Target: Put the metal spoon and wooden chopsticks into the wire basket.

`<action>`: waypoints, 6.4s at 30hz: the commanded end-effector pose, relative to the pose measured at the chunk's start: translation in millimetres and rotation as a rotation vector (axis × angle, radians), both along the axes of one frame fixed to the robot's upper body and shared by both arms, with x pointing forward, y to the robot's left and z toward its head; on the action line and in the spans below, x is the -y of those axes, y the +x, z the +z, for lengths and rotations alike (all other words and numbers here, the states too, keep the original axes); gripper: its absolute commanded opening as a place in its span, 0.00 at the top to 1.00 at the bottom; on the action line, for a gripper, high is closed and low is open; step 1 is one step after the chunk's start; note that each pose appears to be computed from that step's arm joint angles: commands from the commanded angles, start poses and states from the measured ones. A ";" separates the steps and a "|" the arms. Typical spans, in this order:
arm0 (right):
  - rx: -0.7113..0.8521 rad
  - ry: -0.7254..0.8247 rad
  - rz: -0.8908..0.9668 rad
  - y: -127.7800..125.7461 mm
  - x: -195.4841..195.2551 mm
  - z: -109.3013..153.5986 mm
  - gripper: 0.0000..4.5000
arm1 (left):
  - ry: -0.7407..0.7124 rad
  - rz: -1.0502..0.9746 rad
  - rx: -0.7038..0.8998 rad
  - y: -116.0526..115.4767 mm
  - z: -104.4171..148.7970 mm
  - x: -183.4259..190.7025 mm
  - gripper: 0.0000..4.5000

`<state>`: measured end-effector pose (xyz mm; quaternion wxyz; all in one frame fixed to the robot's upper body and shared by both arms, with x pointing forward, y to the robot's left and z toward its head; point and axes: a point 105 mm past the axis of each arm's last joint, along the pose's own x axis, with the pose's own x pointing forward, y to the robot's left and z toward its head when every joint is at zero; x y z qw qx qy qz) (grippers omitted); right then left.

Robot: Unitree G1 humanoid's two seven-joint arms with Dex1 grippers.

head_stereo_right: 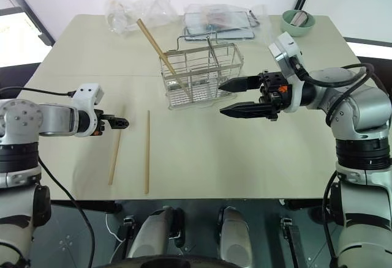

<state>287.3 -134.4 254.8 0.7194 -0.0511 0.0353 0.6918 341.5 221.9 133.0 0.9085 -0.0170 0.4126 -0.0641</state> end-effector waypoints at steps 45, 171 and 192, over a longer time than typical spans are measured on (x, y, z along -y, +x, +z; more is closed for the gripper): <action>0.060 0.102 -0.205 3.7 22.5 12.6 0.20 | -0.719 -0.219 1.355 28.1 318.1 59.4 0.98; 0.085 0.137 -0.501 24.3 52.7 6.4 0.20 | -0.400 -0.547 1.151 37.5 239.6 171.5 0.99; 0.100 0.125 -0.509 34.2 53.7 10.4 0.20 | -0.134 -0.660 1.194 18.3 251.9 115.7 0.02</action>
